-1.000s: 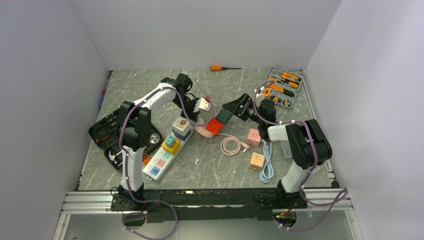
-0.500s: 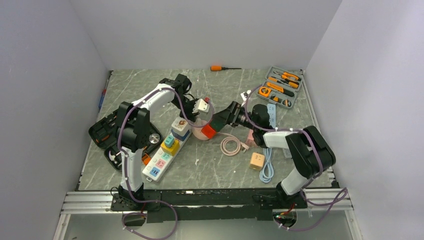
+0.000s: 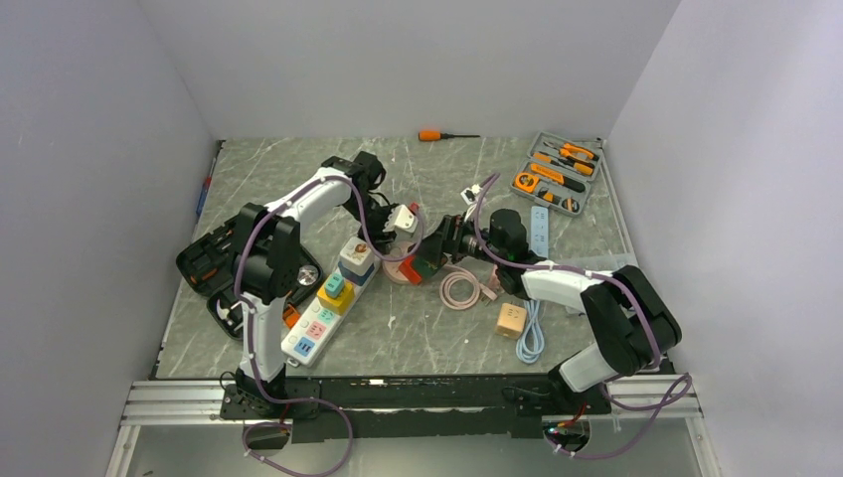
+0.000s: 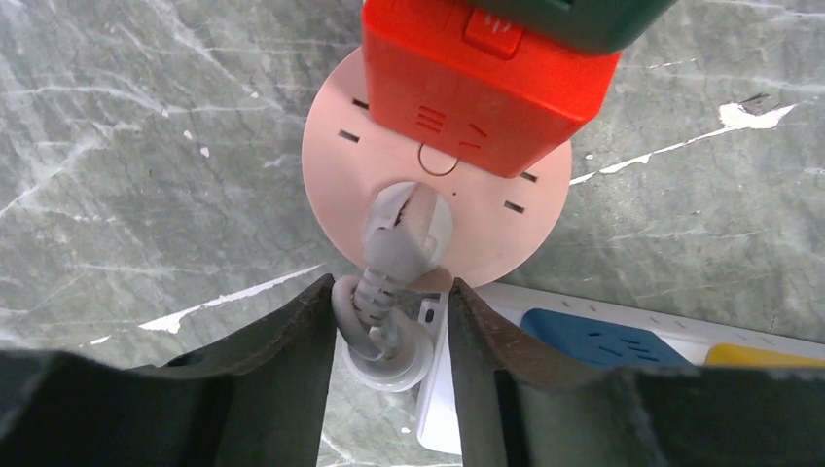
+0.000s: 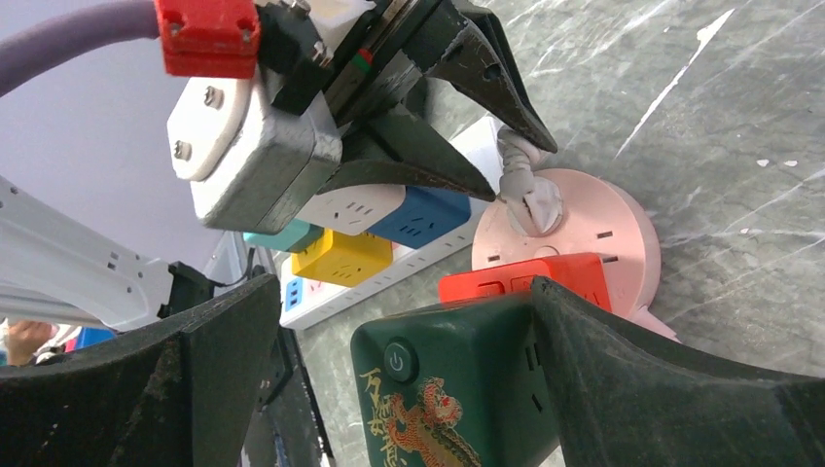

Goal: Pull the plug off the socket
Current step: Remove the plug from the socket.

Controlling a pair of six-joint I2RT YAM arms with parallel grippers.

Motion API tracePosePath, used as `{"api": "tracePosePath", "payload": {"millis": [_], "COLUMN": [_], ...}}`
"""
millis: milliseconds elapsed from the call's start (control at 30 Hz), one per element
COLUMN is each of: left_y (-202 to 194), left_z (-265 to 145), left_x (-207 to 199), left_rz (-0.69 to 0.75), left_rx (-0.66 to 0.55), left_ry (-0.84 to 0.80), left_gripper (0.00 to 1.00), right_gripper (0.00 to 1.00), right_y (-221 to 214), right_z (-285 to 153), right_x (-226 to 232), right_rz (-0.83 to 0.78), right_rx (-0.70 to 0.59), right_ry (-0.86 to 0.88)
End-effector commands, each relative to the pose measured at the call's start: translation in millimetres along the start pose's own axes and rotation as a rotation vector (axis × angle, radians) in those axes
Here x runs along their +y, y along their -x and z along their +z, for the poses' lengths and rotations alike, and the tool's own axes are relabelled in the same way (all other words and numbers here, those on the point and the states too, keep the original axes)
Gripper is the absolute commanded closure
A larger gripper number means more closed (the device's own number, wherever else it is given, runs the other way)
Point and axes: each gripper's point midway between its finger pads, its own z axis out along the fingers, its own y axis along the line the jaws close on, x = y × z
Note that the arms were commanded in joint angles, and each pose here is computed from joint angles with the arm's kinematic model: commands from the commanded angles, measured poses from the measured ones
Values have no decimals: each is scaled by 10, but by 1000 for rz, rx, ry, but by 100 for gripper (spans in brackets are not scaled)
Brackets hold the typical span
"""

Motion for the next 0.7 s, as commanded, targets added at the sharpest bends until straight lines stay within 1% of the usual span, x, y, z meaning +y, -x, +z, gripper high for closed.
{"api": "tracePosePath", "payload": {"millis": [0, 100, 200, 267, 367, 500, 533, 567, 667], "left_y": [229, 197, 186, 219, 241, 133, 97, 71, 13], "left_z": [-17, 25, 44, 36, 47, 110, 115, 116, 99], "left_x": [-59, -35, 35, 76, 21, -189, -235, -266, -297], "left_rz": [65, 56, 32, 31, 50, 76, 75, 77, 87], "left_rx": [-43, -26, -17, -20, -16, 28, 42, 52, 82], "left_ry": [-32, -50, -53, -52, -73, -141, -156, -166, -174], "left_gripper": [50, 51, 54, 60, 69, 81, 83, 84, 94], "right_gripper": [0, 0, 0, 0, 0, 0, 0, 0, 0], "right_y": [12, -27, -80, -127, -127, -118, -127, -118, -116], "right_z": [46, 62, 93, 131, 153, 150, 148, 143, 139], "right_x": [68, 91, 129, 166, 184, 201, 209, 215, 243], "right_rz": [-26, -24, -30, -39, -42, -51, -54, -61, -69], "right_rx": [10, 19, 31, 47, 48, 51, 54, 53, 56], "right_ry": [32, 38, 42, 49, 53, 61, 64, 66, 79]}}
